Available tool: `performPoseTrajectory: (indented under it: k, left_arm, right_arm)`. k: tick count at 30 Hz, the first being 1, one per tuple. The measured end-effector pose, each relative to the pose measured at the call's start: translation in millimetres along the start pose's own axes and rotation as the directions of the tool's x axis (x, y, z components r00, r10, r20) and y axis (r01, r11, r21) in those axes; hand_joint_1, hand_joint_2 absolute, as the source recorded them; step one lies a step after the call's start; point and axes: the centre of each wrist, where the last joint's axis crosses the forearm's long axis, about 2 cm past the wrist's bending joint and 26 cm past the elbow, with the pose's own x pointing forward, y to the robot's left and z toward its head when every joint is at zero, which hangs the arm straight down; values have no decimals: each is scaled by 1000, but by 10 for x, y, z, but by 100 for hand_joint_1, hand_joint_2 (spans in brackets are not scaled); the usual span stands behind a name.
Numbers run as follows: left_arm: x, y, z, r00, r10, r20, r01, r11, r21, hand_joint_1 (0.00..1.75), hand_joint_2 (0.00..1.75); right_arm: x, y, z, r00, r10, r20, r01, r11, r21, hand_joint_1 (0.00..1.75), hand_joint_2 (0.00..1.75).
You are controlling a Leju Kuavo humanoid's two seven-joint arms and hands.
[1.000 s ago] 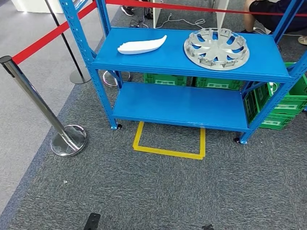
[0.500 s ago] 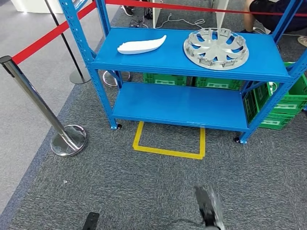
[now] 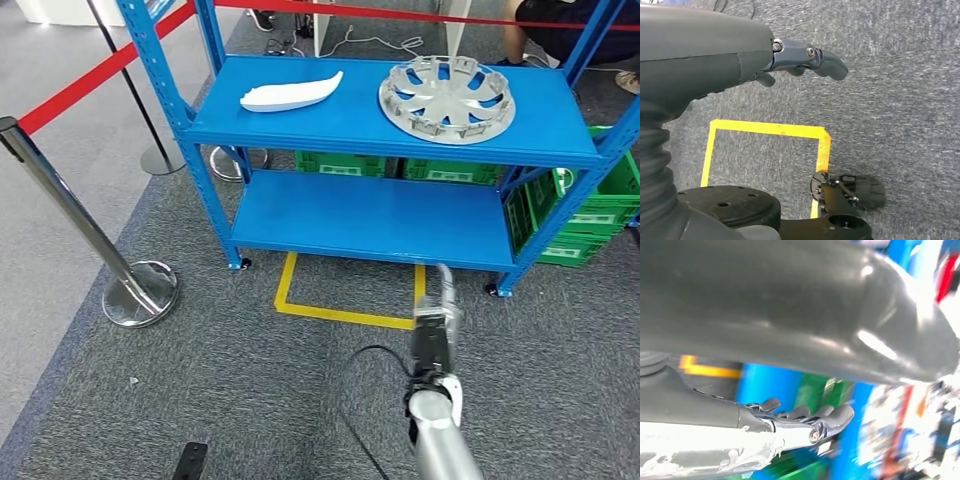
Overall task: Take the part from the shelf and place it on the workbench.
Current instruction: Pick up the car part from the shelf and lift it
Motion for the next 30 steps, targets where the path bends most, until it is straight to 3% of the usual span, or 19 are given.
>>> performPoseTrajectory:
  k: [2,4,5,8,12,16,17,18,21,22,30]
  left_arm:
    - [14,-7,1,1000,5,2,-5,1000,-2,0,175]
    - [24,-20,5,1000,10,5,-10,1000,-4,0,175]
    - [17,-21,7,1000,11,4,-11,1000,-4,0,175]
    - [14,-19,7,1000,16,1,-16,1000,0,0,175]
    - [7,-12,5,1000,29,-5,-29,1000,7,0,175]
    - [3,-7,3,999,34,-6,-34,999,8,0,175]
    - [3,-6,3,999,33,-6,-33,999,7,0,175]
    - [3,-6,2,1000,31,-5,-31,1000,6,0,175]
    - [6,-6,2,1000,23,-1,-23,1000,1,0,175]
    - [6,-6,1,1000,22,-1,-22,1000,-1,0,175]
    - [7,-7,1,1000,18,1,-18,1000,-3,0,175]
  right_arm:
    - [379,281,-42,969,20,248,-69,979,192,0,0]
    - [685,565,96,882,-5,472,-180,920,347,0,0]
    - [752,618,152,856,-33,516,-189,909,372,0,0]
    - [913,667,245,823,-119,555,-156,893,422,0,0]
    - [1156,732,437,819,-342,460,4,805,593,0,0]
    - [1353,732,625,740,-450,499,24,760,650,0,175]
    - [1404,729,663,716,-465,521,12,754,657,0,175]
    - [1452,727,698,691,-478,543,-3,748,663,0,131]
    - [1575,725,795,620,-505,600,-59,733,678,0,131]
    - [1603,725,823,602,-512,612,-72,729,681,0,175]
    - [1716,699,921,517,-522,678,-109,746,657,0,175]
